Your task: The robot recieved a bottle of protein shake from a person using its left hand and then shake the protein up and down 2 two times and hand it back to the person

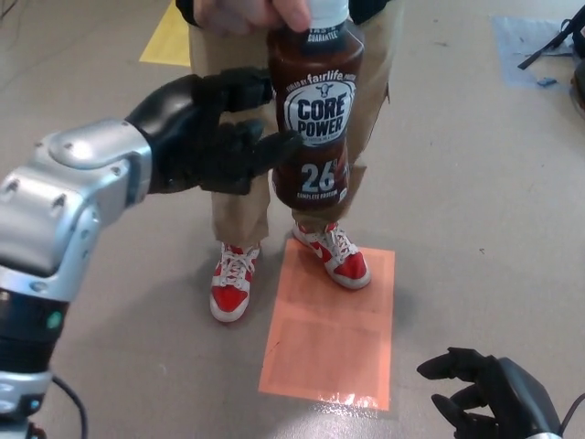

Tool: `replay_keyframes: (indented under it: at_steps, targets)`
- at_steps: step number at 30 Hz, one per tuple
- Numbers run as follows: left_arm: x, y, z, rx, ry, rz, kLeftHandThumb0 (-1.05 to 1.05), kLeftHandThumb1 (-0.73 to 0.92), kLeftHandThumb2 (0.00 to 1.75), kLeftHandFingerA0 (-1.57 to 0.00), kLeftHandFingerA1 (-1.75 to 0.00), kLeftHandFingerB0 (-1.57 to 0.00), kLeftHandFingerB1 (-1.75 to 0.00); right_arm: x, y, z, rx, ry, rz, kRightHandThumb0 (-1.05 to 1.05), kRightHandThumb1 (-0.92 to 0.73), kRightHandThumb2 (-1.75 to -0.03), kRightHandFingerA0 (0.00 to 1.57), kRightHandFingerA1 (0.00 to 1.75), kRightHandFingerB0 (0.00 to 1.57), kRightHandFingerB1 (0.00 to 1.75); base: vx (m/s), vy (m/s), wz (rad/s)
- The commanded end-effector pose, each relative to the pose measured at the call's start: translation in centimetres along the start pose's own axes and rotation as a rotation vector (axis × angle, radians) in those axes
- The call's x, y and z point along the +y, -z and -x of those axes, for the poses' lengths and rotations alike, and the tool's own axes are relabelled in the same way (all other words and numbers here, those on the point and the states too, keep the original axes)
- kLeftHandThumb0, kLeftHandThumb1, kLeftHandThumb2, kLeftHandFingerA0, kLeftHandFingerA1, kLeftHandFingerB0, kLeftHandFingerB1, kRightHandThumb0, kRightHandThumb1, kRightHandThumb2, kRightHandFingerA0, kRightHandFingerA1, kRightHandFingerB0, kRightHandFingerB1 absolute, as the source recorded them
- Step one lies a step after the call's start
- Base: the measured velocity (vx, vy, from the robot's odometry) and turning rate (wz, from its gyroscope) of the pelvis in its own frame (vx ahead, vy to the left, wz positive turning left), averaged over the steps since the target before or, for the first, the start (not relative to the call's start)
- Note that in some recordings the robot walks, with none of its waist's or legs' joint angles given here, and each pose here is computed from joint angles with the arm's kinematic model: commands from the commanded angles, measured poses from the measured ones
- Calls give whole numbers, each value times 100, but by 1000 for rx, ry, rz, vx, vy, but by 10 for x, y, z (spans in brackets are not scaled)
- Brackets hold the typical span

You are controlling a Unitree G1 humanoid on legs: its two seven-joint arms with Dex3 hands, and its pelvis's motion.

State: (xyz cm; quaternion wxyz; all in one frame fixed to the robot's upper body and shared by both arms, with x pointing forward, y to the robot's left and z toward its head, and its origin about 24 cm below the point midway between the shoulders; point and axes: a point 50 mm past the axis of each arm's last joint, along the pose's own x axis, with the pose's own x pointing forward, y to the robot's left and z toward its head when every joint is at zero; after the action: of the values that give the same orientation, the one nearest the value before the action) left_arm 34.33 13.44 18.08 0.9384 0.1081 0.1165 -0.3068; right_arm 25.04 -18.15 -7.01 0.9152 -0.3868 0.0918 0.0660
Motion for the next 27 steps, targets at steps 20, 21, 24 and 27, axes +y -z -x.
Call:
replay_keyframes:
  at_steps: [20, 21, 24, 27]
  targets:
    - [-52, -24, -33, 52, -10, 20, -77, 44, 79, 0, 0, 0, 0, -10, -1, -2, -38, 67, -31, -30, -68, -60, 89, 46, 81, 45, 0, 0, 0]
    - [-52, -23, -33, 52, -14, 23, -77, 44, 79, 0, 0, 0, 0, -9, -1, -2, -39, 64, -31, -30, -68, -60, 89, 46, 81, 45, 0, 0, 0]
    - [-51, -14, -36, 53, -42, 59, -76, 43, 78, 0, 0, 0, 0, -5, 0, 0, -37, 59, -35, -30, -68, -60, 91, 46, 81, 45, 0, 0, 0]
    - [-51, -8, -38, 56, -54, 75, -77, 43, 79, 0, 0, 0, 0, -5, 1, 2, -39, 59, -32, -30, -68, -61, 90, 46, 80, 45, 0, 0, 0]
